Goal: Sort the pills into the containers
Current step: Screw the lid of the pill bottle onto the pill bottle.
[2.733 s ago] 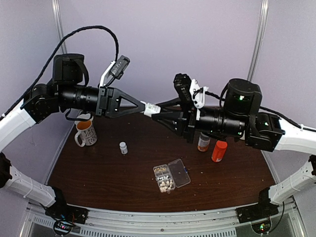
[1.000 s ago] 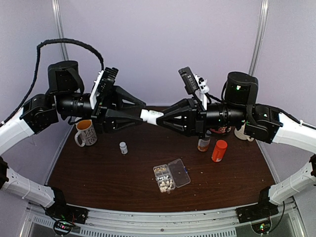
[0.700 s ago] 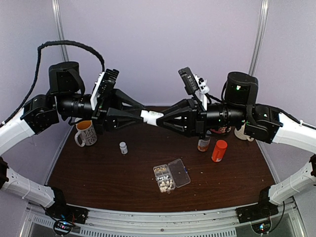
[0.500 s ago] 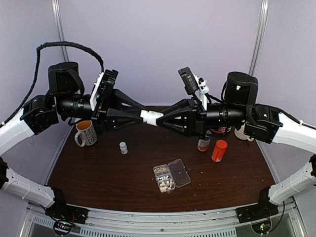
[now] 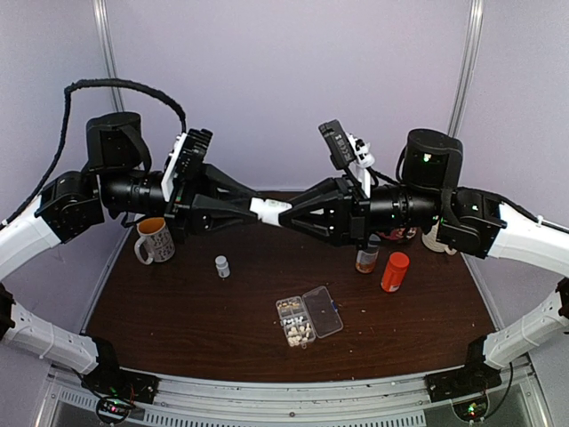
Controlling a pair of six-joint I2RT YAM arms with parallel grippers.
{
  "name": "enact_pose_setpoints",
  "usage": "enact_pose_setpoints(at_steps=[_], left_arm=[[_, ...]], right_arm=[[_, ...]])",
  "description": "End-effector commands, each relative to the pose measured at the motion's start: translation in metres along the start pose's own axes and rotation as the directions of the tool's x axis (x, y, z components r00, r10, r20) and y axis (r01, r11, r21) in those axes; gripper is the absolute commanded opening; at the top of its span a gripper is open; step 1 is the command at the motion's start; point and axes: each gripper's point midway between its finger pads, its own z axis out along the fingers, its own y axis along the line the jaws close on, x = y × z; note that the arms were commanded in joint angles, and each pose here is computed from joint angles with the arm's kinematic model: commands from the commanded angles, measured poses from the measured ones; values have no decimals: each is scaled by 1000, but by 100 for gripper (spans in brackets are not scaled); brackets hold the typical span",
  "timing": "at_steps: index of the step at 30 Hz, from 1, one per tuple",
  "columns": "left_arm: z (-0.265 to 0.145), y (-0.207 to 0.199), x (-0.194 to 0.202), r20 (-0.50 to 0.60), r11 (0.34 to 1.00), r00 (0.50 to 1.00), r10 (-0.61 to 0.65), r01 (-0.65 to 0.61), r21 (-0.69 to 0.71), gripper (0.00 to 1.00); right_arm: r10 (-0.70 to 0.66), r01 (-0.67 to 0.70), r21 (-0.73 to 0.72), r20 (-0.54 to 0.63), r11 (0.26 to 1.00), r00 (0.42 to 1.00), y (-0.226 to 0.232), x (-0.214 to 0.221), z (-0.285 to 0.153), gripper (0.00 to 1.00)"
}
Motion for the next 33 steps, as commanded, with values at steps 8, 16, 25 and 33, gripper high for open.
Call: enact_pose_setpoints(at_steps=[8, 16, 25, 33], left_arm=[[2, -5, 18, -96, 976, 971, 218, -219, -5, 4], [7, -3, 32, -203, 892, 869, 451, -441, 97, 3], [5, -12, 35, -173, 638, 614, 770, -749, 179, 0], [6, -13, 49, -240, 436, 384, 891, -870, 228, 0]], right_arm=[[112, -107, -72, 70, 992, 991, 9, -31, 4, 0], [210, -197, -145, 84, 970, 974, 18, -37, -2, 0], [285, -262, -191, 106, 946, 953, 19, -38, -9, 0], [359, -331, -230, 93, 915, 929, 16, -36, -6, 0]])
